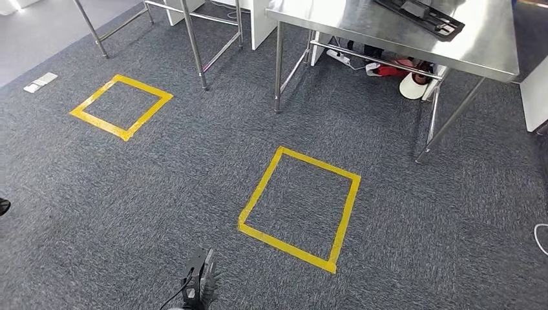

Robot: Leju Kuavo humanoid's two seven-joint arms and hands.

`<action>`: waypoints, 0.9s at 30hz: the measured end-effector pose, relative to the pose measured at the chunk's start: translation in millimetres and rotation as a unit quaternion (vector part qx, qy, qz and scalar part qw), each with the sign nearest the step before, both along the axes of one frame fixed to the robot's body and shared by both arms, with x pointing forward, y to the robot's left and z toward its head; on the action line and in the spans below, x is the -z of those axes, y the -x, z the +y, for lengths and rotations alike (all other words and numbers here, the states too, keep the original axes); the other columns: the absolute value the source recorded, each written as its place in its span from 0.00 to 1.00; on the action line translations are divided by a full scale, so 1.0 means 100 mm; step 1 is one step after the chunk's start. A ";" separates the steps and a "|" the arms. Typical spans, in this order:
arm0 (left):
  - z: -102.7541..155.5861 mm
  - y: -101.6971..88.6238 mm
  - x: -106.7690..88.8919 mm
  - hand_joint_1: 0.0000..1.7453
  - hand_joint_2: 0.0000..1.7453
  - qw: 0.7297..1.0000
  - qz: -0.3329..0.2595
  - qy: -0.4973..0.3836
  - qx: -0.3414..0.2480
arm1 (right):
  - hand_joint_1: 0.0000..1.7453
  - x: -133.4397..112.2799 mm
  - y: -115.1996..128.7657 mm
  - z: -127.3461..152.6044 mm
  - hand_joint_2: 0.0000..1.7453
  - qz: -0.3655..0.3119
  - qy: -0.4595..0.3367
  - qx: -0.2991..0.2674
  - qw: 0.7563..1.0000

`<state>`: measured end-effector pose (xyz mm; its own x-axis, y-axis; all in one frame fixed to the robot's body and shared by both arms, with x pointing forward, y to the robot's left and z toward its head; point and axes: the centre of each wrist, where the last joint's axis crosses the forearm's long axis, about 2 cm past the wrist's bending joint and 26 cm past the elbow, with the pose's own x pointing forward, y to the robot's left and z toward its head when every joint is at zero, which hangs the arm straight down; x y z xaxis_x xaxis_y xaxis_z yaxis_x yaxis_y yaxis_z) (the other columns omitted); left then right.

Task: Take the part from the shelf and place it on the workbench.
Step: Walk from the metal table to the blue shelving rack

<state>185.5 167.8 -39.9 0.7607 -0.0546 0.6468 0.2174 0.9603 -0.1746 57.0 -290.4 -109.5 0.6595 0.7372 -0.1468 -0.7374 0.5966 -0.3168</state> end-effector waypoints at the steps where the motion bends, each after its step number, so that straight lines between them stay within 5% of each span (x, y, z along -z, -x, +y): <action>1: -0.01 0.00 0.00 0.00 0.00 1.000 -0.001 0.001 0.000 | 0.00 0.00 0.01 0.00 0.00 0.001 0.000 0.000 1.000; 27: -0.04 0.00 -0.01 0.00 0.00 0.999 0.042 0.010 0.027 | 0.00 0.00 -0.01 -0.03 0.00 -0.004 -0.002 -0.007 1.000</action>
<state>185.5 164.2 -39.1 0.8082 -0.0849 0.5827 0.2529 0.9437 -0.2132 58.3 -293.3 -109.3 0.6506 0.7467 -0.1382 -0.7429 0.5882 -0.3194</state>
